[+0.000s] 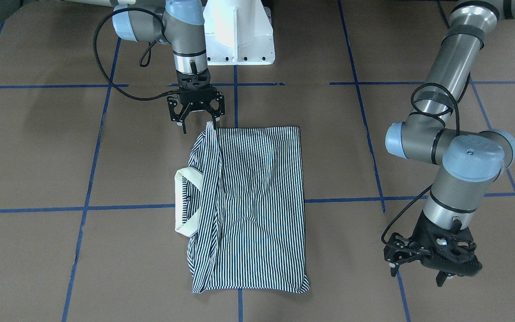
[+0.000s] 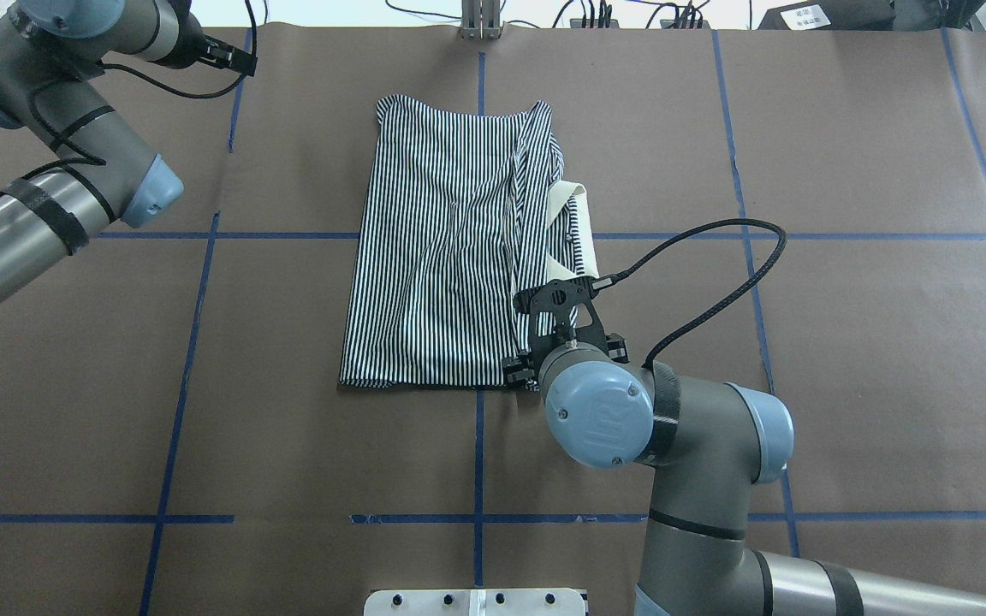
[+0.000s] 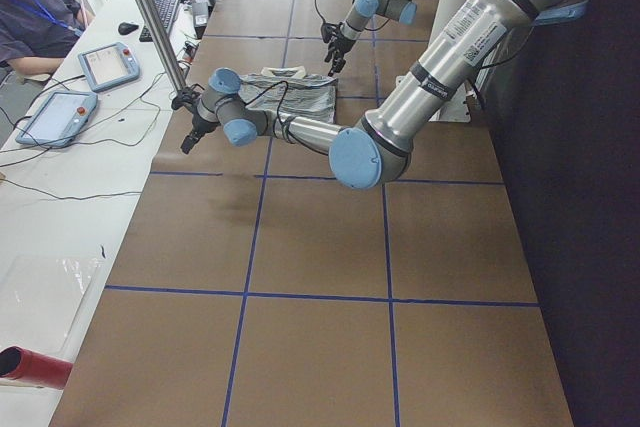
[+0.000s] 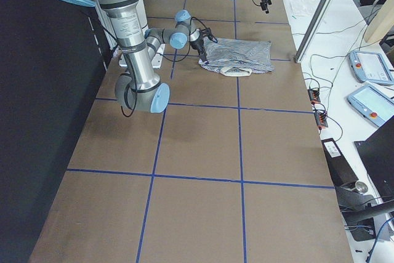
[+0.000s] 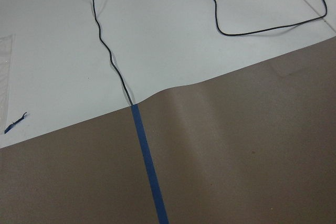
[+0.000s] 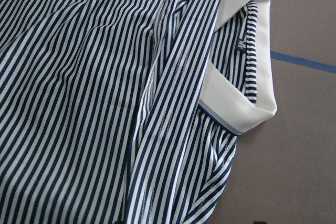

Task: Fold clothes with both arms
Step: 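Release the collar and move the right gripper toward the shirt's near corner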

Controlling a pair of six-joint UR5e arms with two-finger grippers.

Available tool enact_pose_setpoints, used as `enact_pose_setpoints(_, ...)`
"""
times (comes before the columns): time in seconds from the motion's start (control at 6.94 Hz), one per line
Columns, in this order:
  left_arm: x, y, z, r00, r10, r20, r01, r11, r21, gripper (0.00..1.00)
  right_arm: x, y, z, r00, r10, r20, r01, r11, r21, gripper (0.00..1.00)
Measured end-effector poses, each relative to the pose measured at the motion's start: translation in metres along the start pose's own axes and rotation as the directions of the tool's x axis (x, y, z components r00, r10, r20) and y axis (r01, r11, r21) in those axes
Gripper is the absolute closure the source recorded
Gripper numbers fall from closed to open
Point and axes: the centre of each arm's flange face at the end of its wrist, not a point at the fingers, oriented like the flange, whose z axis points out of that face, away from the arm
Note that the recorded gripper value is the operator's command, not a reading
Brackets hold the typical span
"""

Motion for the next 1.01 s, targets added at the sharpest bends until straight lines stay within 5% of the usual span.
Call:
enact_pose_setpoints(0.72,0.001,-0.001,-0.001,1.0,0.001,-0.003,-0.001,1.0,0.004,0.0,-0.018,0.026,0.011,0.991,-0.126,-0.034,0.127,0.991,0.031,0.52)
enact_pose_setpoints(1.01,0.001,-0.001,-0.001,1.0,0.001,-0.002,-0.001,1.0,0.003,0.0,-0.022,0.024,0.008,0.992,-0.127,-0.027,0.128,0.991,0.036,0.72)
